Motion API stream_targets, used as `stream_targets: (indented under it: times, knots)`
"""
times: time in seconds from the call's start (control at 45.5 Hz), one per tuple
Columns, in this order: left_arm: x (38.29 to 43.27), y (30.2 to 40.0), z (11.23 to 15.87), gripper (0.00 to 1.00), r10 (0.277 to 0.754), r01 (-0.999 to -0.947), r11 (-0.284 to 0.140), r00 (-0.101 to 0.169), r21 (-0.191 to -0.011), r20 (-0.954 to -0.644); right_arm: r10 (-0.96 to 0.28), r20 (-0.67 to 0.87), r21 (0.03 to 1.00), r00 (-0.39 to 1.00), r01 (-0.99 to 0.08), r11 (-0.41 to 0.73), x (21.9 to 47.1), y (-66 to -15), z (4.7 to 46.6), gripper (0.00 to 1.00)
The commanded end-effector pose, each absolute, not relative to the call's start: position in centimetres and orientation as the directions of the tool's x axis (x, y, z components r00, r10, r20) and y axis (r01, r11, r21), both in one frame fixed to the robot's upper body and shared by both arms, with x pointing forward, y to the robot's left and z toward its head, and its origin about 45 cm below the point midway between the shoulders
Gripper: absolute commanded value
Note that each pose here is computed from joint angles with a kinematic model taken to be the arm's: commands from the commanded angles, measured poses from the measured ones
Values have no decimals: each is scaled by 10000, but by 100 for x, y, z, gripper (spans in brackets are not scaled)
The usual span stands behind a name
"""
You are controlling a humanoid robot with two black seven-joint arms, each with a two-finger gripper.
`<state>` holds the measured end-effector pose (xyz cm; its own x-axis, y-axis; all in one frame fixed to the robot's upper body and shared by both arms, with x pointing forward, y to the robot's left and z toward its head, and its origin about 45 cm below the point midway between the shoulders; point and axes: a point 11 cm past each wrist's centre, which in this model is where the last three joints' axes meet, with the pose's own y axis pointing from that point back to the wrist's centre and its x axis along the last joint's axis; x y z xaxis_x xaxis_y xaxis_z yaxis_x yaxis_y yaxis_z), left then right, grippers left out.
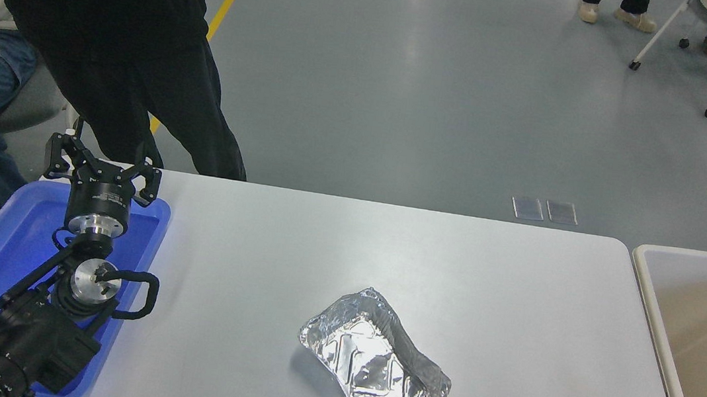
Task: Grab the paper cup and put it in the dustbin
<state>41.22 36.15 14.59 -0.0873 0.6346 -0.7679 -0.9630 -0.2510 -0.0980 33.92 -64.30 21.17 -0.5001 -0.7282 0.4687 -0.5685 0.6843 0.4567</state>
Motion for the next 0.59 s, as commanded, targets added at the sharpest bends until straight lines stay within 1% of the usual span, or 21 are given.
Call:
stream_targets:
  times: [0.0, 0.11, 0.374, 0.396, 0.418, 0.571]
  knots:
    - [4122, 3615, 1458, 99, 6346, -9630, -2510, -874, -978, -7679, -7099, 4251, 5640, -5615, -4491, 6930, 2783, -6376, 1289, 0]
    - [4122, 3615, 1458, 99, 6346, -9630, -2510, -874, -978, -7679, -7181, 4353, 5937, -5430, -4265, 6824, 2644, -6319, 1097, 0]
    - [4122, 3616, 1457, 99, 6349, -9629, -2518, -888, -968, -7675, -7458, 4278, 6253, -5106, -4286, 6522, 2598, -6125, 845, 0]
    - [4127, 3614, 1464, 99, 6349, -9629, -2514, -875, -982, -7676, -7475, 4269, 6281, -5089, -4277, 6500, 2597, -6106, 825, 0]
    - [4122, 3616, 1457, 99, 6349, -9629, -2518, -888, -968, -7675, -7509, 4232, 6325, -5070, -4281, 6455, 2599, -6079, 799, 0]
    - [4122, 3616, 1457, 99, 6349, -9629, -2518, -888, -968, -7675, -7650, 4159, 6475, -4917, -4305, 6287, 2557, -5967, 658, 0]
